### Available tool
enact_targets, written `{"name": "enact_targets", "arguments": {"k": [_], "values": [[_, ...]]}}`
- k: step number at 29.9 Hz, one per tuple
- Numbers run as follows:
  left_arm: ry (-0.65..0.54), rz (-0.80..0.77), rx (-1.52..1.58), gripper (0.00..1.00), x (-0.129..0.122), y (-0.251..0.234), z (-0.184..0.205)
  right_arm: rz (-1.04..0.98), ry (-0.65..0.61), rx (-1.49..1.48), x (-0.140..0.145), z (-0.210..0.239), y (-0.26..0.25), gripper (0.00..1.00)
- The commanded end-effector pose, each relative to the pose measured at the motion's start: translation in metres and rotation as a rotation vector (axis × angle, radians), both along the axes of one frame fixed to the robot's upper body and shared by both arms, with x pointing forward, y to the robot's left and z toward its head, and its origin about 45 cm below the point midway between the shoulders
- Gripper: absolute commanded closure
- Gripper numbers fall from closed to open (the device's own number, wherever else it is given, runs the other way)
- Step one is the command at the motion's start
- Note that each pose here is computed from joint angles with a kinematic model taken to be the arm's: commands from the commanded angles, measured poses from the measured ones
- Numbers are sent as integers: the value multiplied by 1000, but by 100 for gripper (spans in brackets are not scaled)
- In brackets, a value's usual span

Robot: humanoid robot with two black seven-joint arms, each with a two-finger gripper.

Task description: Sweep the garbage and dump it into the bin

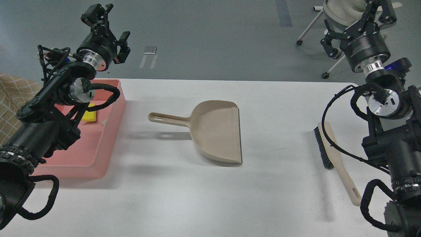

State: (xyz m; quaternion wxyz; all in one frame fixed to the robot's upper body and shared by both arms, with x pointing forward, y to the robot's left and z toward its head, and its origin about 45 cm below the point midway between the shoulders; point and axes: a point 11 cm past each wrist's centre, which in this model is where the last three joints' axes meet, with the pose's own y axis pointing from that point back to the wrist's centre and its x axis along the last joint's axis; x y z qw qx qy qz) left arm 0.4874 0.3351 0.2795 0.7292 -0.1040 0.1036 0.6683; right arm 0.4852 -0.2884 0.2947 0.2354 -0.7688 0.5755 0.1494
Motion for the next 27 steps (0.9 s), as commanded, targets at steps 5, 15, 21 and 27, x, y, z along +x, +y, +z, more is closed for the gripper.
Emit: {"name": "enact_targets", "arguments": {"k": [5, 15, 21, 27], "values": [[-45, 43, 21, 13, -2, 16, 2, -17, 61, -2, 3, -20, -7, 0], [-76, 78, 13, 13, -19, 46, 8, -15, 61, -23, 1, -22, -18, 0], [-71, 55, -26, 13, -31, 35, -2, -24, 54, -27, 2, -18, -22, 0], [-70, 57, -20, 13, -31, 39, -1, -25, 45, -25, 3, -15, -22, 0]]}}
